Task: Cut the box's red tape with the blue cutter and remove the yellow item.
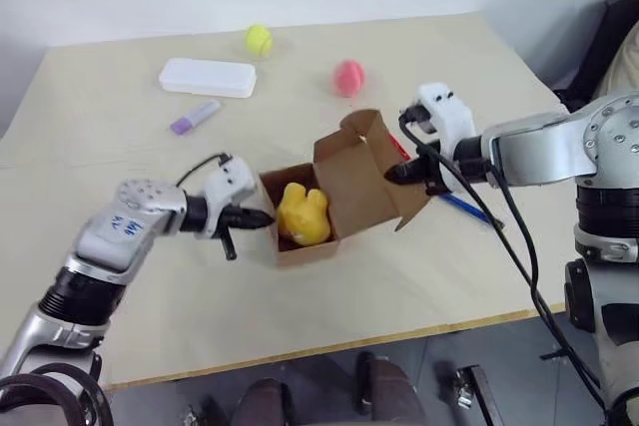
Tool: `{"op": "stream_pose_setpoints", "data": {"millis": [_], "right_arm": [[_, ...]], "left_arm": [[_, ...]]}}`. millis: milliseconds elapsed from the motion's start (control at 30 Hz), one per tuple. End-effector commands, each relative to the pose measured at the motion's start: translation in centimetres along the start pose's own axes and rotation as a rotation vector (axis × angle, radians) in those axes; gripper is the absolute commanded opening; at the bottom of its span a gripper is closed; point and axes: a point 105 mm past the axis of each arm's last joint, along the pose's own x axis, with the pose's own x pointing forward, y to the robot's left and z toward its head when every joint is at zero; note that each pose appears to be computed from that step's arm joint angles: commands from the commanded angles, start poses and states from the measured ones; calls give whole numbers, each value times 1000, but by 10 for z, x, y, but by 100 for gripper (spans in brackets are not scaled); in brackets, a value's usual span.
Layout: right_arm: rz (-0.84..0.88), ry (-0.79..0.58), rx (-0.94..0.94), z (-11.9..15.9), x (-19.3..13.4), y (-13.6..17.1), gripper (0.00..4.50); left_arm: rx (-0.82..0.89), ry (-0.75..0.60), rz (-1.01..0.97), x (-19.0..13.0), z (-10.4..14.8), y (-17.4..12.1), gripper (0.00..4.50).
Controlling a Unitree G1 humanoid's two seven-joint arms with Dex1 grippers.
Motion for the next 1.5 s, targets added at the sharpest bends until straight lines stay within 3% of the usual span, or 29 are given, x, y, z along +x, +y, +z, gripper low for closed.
{"op": "stream_pose_setpoints", "data": {"millis": [33, 233, 333, 433, 567, 800, 867, 1033, 1167, 1300, 1400, 1500], "right_arm": [[39, 22, -4, -7, 10, 8, 3], [61, 20, -8, -21, 27, 13, 3], [16, -86, -98, -15, 26, 9, 3], [46, -132, -127, -15, 17, 5, 71], [64, -236, -159, -2, 4, -6, 213], [68, -280, -253, -3, -12, -26, 450], [57, -306, -282, -1, -20, -34, 450], [-1, -359, -350, 5, -37, -55, 450], [139, -472, -526, 4, -74, -36, 450], [204, -479, -564, -9, -82, -26, 450], [154, -511, -559, -6, -82, -28, 450], [118, -526, -552, -10, -85, -26, 450]], "left_arm": [[37, -39, 11, 7, 13, 1, 0], [9, -77, 30, 12, 19, 5, 0], [-113, -30, 39, 10, 9, 15, 0], [-110, 3, 67, 3, 8, 22, 60], [-99, -29, 108, -9, 20, 33, 184], [-56, -23, 128, -30, 30, 42, 398], [-37, -22, 141, -39, 35, 47, 449], [28, -35, 173, -53, 52, 57, 449], [227, -137, 72, -39, 118, 41, 449], [409, -51, -184, 5, 121, -4, 449], [424, -36, -263, 22, 119, -15, 449], [424, 55, -322, 38, 101, -18, 449]]}}
